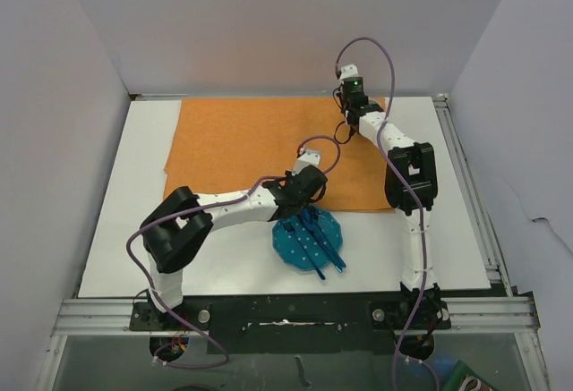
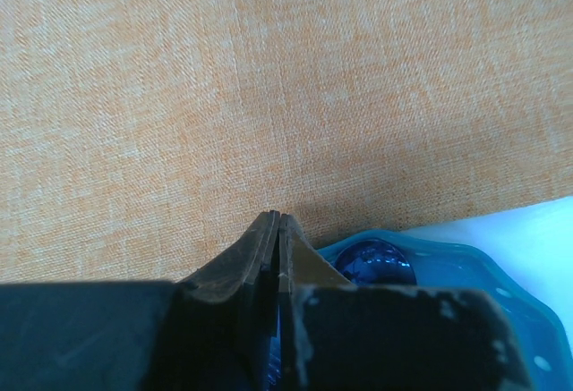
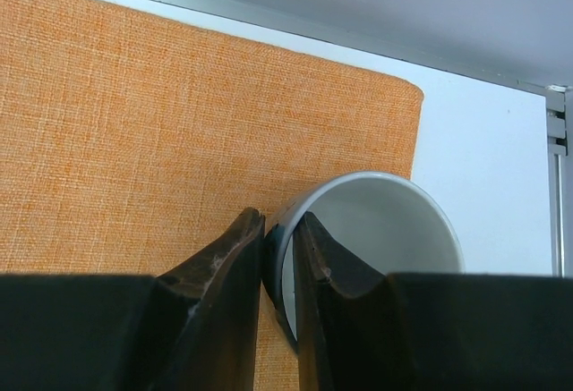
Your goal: Set the dinner table for one person
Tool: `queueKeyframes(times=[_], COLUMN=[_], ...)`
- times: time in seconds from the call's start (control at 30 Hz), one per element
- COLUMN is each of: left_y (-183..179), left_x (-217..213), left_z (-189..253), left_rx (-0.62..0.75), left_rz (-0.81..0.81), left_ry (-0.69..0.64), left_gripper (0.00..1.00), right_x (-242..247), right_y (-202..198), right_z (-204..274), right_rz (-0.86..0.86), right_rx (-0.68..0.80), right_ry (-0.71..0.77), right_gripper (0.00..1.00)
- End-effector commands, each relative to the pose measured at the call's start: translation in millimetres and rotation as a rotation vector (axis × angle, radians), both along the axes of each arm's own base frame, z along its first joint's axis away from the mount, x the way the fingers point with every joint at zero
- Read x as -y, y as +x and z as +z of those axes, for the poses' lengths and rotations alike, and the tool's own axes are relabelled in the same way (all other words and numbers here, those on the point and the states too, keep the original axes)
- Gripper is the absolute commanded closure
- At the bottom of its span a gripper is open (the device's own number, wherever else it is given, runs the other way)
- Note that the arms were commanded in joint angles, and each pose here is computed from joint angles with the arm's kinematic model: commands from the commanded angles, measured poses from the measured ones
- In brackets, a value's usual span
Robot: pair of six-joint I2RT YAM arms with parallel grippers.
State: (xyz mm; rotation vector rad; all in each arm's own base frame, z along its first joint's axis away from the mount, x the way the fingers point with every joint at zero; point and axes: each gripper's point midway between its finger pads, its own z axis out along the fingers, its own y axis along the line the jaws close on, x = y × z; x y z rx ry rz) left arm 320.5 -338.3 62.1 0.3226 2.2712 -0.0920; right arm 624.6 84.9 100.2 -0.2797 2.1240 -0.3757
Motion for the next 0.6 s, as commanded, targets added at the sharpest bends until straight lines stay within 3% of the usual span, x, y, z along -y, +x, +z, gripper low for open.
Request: queueKeyframes(times=[0.0, 0.03, 0.07, 0.17, 0.43, 0.57], left_y=[12, 11, 10, 10, 7, 7], left_x=[8, 7, 6, 5, 6, 8], left_z=[55, 57, 58, 60, 56, 54], left_rx=[0.092, 0.094, 0.094, 0.098, 0.086, 0.079], left_rz=[0.028, 0.031, 0.031, 0.034, 0.030, 0.025], left_ry=[-0.085, -0.093, -0.095, -0.102, -0.113, -0.118], left_gripper=[0.97, 0.96, 0.95, 0.94, 0.94, 0.94], right_x=[-1, -2, -1, -1, 0, 0], right_y=[3, 2, 0, -2, -6, -11], right_z=[41, 41, 41, 45, 57, 60], right_rz=[0.007, 0.011, 0.012, 0.011, 0.007, 0.005], right_rx=[0.088, 0.086, 0.084, 0.088, 0.095, 0.099], right_ry=[0.060, 0.062, 0.063, 0.064, 0.068, 0.075], right_gripper=[0.70, 0.55, 0.48, 0.37, 0.19, 0.17])
